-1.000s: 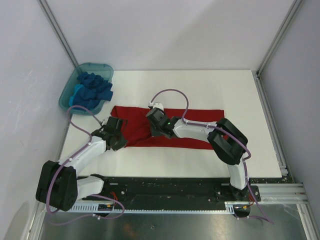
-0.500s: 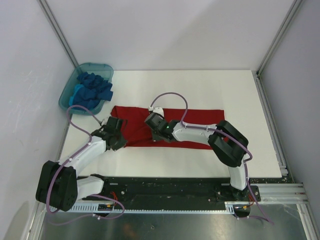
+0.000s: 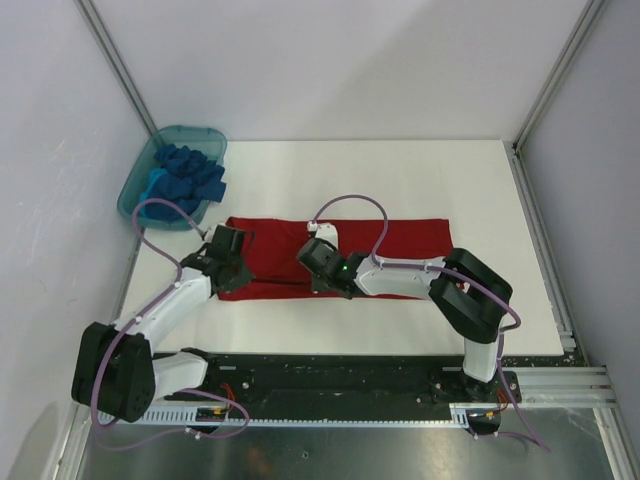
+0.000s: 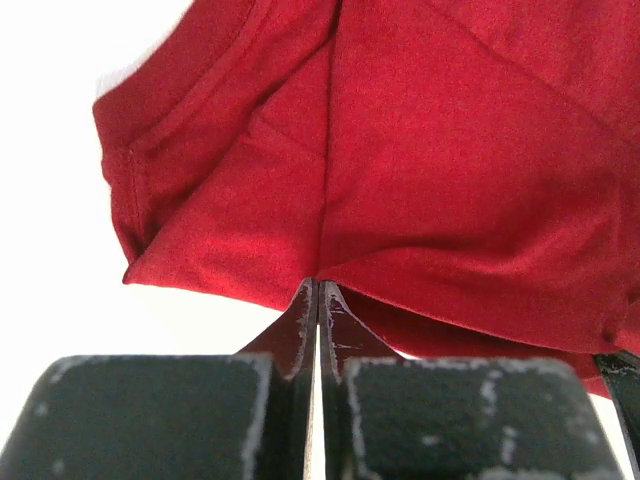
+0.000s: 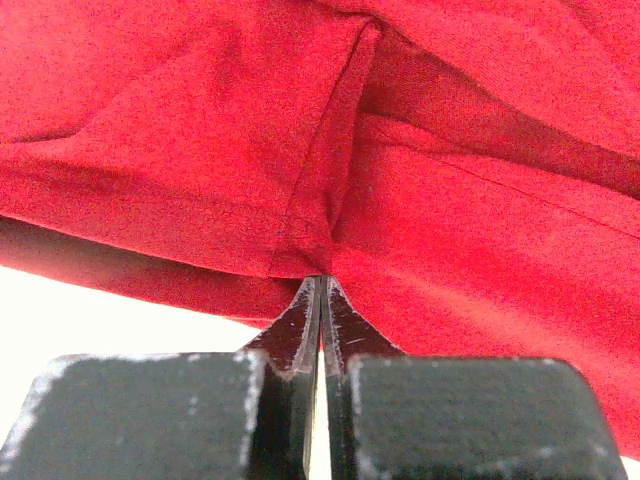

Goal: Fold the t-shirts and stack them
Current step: Fold the other side of the tshirt into a rectangle

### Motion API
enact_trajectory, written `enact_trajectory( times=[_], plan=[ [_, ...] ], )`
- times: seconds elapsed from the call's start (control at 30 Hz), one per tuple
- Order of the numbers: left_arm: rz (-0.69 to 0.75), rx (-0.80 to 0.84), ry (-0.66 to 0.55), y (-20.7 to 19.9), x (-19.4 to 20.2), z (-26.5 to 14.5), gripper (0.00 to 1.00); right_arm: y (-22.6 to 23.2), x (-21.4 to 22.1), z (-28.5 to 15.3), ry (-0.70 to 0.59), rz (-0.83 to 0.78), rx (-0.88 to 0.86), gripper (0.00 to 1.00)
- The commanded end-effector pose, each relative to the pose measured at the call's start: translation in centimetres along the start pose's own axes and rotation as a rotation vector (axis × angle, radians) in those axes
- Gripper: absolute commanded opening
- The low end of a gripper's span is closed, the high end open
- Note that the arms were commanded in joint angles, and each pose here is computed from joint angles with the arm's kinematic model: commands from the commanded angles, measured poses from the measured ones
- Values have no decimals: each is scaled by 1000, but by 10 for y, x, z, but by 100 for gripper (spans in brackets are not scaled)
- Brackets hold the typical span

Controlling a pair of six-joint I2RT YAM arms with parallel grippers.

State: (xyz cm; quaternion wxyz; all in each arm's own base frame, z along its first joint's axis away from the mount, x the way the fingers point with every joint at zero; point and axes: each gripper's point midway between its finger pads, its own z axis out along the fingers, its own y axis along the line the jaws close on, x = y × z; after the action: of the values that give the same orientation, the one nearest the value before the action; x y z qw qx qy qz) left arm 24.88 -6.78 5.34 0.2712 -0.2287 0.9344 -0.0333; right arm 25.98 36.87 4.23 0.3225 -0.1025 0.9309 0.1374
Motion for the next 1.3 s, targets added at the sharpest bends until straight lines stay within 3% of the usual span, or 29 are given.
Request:
enact_trajectory(
  times=[0.0, 0.37, 0.77, 0.97, 1.03, 1.13, 1.2, 1.27],
  plan=[
    [48, -7, -74, -6, -27, -5, 0, 8, -22, -12, -82, 46, -24, 0],
    [95, -71, -168, -20, -75, -5, 0, 0, -84, -24, -204, 110, -52, 0],
    [100, -187, -186, -41, -123, 41, 0, -7, -130, 29, -237, 136, -36, 0],
    [89, -169, -159, -50, -139, 63, 2, -24, -130, 44, -207, 159, 5, 16],
    [107, -150, -143, -56, -143, 69, 10, -30, -133, 43, -207, 166, 14, 28],
    [110, -123, -153, -61, -152, 65, 37, -35, -140, 32, -217, 164, 29, 44],
    [105, -101, -171, -64, -159, 57, 51, -36, -145, 22, -228, 163, 30, 48],
    [108, -78, -184, -66, -164, 48, 56, -35, -149, 13, -236, 161, 26, 49]
  ],
)
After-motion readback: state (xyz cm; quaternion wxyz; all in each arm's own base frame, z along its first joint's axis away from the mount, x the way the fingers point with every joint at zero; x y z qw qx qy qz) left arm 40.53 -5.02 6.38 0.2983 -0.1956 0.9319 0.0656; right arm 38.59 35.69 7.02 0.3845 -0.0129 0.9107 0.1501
